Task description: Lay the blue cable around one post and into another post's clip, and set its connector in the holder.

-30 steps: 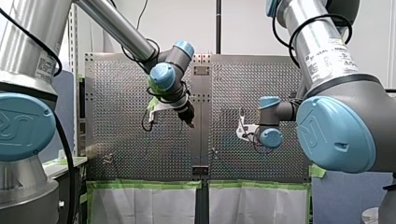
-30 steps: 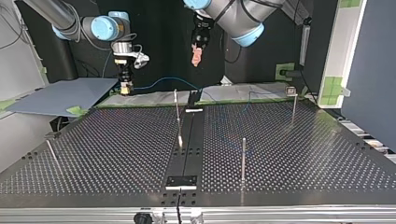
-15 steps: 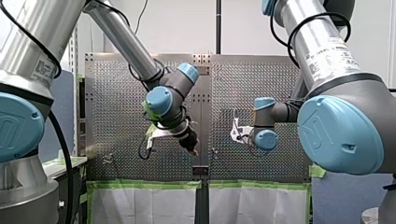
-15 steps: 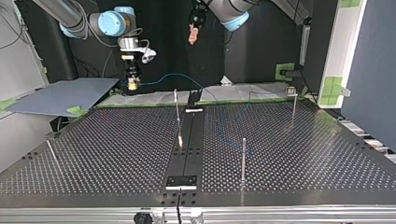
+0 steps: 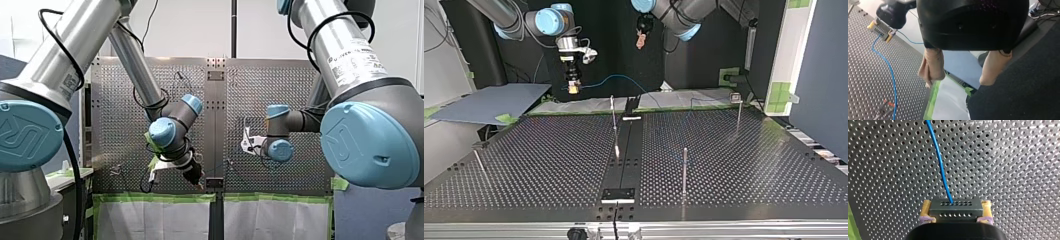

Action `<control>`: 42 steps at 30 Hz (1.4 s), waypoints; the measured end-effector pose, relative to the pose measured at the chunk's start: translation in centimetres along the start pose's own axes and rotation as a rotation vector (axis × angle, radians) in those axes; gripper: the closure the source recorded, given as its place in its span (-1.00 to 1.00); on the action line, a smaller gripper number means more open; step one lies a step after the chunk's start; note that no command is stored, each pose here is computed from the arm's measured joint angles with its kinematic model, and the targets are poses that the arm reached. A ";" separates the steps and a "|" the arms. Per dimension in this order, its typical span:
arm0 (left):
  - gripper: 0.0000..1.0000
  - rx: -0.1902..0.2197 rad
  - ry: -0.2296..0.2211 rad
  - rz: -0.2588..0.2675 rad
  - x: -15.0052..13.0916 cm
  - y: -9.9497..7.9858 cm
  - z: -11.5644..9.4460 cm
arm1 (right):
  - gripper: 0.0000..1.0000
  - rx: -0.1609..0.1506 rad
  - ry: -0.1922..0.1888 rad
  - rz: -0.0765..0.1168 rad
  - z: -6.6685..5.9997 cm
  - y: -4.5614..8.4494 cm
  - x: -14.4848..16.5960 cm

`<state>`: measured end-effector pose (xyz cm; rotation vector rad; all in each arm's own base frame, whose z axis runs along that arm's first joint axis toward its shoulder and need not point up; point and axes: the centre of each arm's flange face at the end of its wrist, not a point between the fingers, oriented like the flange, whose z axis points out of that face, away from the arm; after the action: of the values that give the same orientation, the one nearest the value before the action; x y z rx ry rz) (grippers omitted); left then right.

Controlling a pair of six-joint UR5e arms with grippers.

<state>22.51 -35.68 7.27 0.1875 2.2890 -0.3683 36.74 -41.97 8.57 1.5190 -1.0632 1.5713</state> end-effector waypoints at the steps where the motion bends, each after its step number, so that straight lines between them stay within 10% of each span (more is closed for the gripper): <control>1: -1.00 0.004 -0.002 -0.007 -0.1 0.2 0.6 | 1.00 0.003 0.000 0.000 -0.1 -0.2 0.0; 19: -1.00 -0.047 -0.175 -0.215 -4.8 3.3 7.0 | 1.00 0.011 -0.006 0.002 -0.5 -1.2 -0.2; 42: -1.00 0.116 -0.311 -0.334 -6.0 0.8 8.0 | 1.00 0.024 0.019 0.036 -0.4 -1.9 0.0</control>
<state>32.34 -37.63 6.36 -0.1868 1.9887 -0.6551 38.24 -40.82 8.76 1.5062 -1.0699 1.6248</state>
